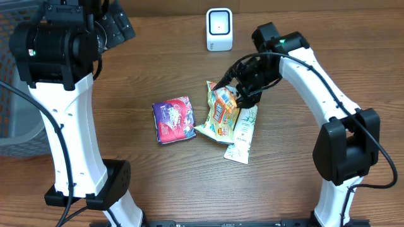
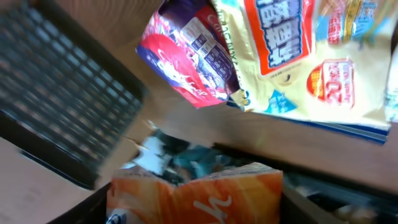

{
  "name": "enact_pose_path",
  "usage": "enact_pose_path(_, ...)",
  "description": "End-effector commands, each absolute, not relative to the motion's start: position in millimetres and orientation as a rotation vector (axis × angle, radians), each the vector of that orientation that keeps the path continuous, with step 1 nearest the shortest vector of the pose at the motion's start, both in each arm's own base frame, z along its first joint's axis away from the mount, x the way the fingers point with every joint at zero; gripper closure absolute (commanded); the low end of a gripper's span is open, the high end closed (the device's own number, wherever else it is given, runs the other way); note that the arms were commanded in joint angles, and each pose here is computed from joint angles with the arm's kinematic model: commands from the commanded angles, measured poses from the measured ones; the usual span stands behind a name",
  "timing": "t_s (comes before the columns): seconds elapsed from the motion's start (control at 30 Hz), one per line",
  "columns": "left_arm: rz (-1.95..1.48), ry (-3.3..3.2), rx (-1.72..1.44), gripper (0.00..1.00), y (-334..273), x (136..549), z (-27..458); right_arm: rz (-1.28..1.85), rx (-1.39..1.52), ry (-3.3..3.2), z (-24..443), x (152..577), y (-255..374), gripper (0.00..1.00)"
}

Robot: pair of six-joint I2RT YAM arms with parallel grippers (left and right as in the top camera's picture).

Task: Scan the item barcode
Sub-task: 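Lift the orange pack and hold it in front of the scanner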

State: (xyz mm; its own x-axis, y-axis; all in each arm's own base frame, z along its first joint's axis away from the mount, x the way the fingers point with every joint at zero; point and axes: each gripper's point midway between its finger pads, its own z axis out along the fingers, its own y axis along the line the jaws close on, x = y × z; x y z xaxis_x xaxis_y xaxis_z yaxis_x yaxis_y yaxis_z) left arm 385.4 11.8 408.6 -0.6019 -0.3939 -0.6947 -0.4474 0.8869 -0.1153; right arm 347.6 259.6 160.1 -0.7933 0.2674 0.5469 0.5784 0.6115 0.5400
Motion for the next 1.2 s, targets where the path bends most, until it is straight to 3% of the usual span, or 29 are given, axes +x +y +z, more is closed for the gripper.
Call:
enact_pose_path(0.0, 0.034, 2.314, -0.585, 0.0, 4, 388, 403, -1.009, -0.84, -2.315, 169, 354, 261, 0.38)
enact_pose_path(0.5, 0.003, 2.324, -0.575, 0.0, -1, 388, 403, -0.933, -0.891, -2.401, 156, 361, 251, 0.4)
enact_pose_path(0.63, 0.003, 2.324, -0.575, 0.0, -1, 388, 403, -0.922, -0.897, -2.414, 154, 361, 250, 0.49)
enact_pose_path(0.93, 0.003, 2.324, -0.575, 0.0, -1, 388, 403, -0.851, -0.934, -2.499, 144, 368, 239, 0.5)
enact_pose_path(1.1, 0.003, 2.324, -0.575, 0.0, -1, 388, 403, -0.871, -0.706, -2.843, 133, 403, 227, 0.5)
enact_pose_path(1.17, 0.003, 2.324, -0.575, 0.0, -1, 388, 403, -0.9, -0.454, -3.047, 134, 423, 227, 0.5)
